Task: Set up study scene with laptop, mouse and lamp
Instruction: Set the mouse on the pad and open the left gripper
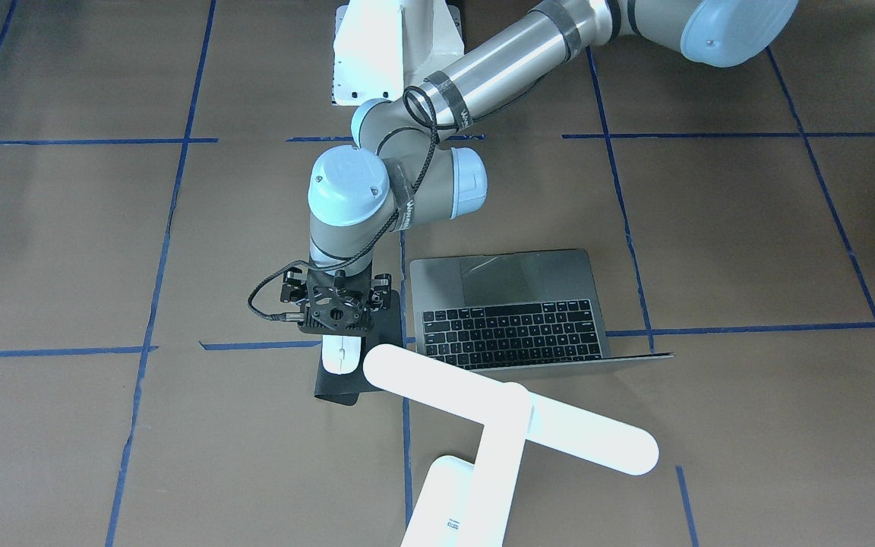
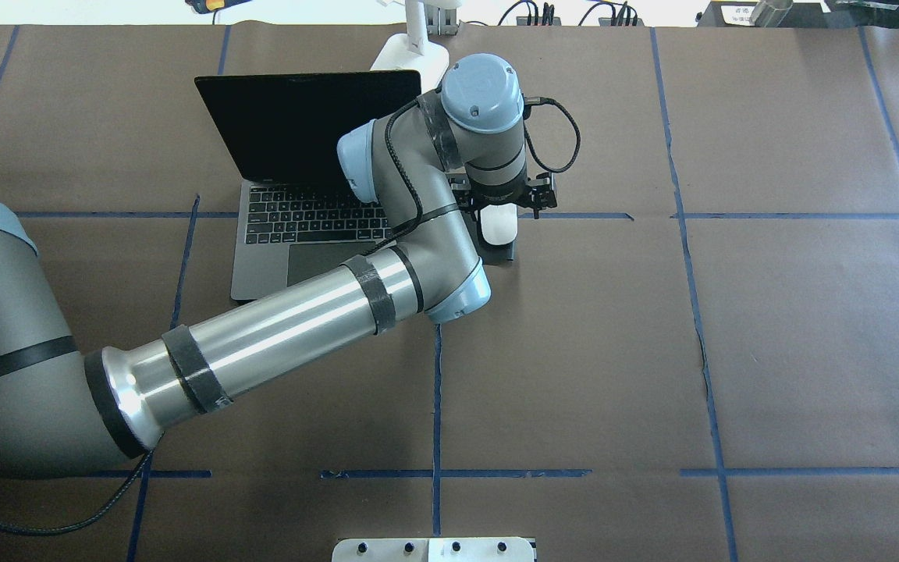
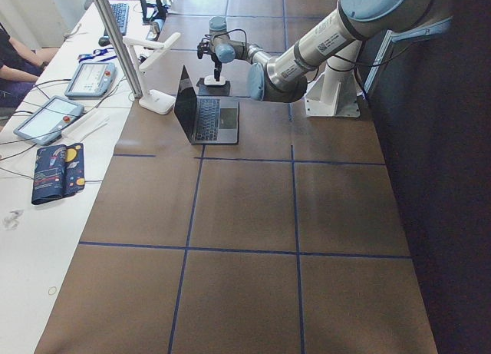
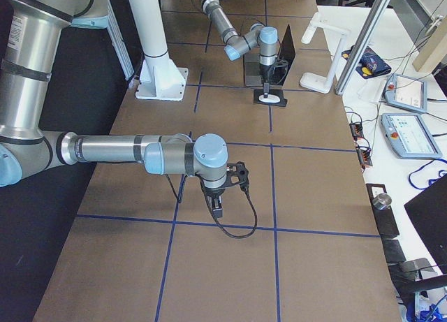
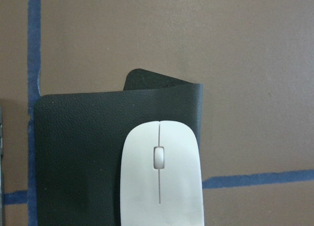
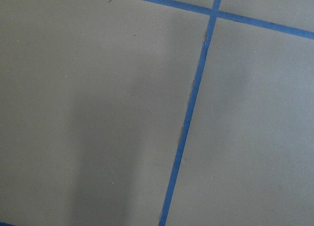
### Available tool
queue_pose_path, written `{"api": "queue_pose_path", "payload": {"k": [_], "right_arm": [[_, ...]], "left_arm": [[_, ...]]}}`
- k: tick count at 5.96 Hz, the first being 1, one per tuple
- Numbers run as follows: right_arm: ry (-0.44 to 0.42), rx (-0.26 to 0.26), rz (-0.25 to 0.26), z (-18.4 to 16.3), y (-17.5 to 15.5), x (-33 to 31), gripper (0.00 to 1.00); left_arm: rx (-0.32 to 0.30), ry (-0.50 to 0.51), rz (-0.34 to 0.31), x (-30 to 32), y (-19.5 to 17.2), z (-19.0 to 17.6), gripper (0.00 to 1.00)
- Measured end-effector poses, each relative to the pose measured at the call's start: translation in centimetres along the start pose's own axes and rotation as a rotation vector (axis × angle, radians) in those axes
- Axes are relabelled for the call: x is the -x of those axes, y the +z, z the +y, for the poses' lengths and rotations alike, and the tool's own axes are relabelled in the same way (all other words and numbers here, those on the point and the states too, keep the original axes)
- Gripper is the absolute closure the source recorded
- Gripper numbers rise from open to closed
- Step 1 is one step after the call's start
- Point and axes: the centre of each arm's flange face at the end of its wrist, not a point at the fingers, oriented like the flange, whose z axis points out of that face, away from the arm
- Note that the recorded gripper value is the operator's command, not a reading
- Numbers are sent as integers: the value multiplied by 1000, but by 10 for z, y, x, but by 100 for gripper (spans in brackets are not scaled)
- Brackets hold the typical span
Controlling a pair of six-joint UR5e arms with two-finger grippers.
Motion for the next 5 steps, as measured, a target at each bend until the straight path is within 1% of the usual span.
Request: {"api": "queue_pose_path", "payload": {"k": [1, 2, 3, 4, 5], "right_arm": [[4, 1, 0, 0, 0, 0, 0], [7, 2, 0, 0, 1, -1, 0], [10, 4, 2, 1, 1, -2, 0], [16, 5, 4, 1, 2, -2, 0], [23, 6, 6, 1, 2, -3, 0]], "left_arm": [[18, -9, 12, 20, -23, 20, 0], [26, -9, 10, 49, -55, 48, 0], [27, 4, 9, 94, -84, 79, 0], [24, 58, -8, 144, -111, 101, 0], [23, 160, -58, 195, -142, 113, 0]]}}
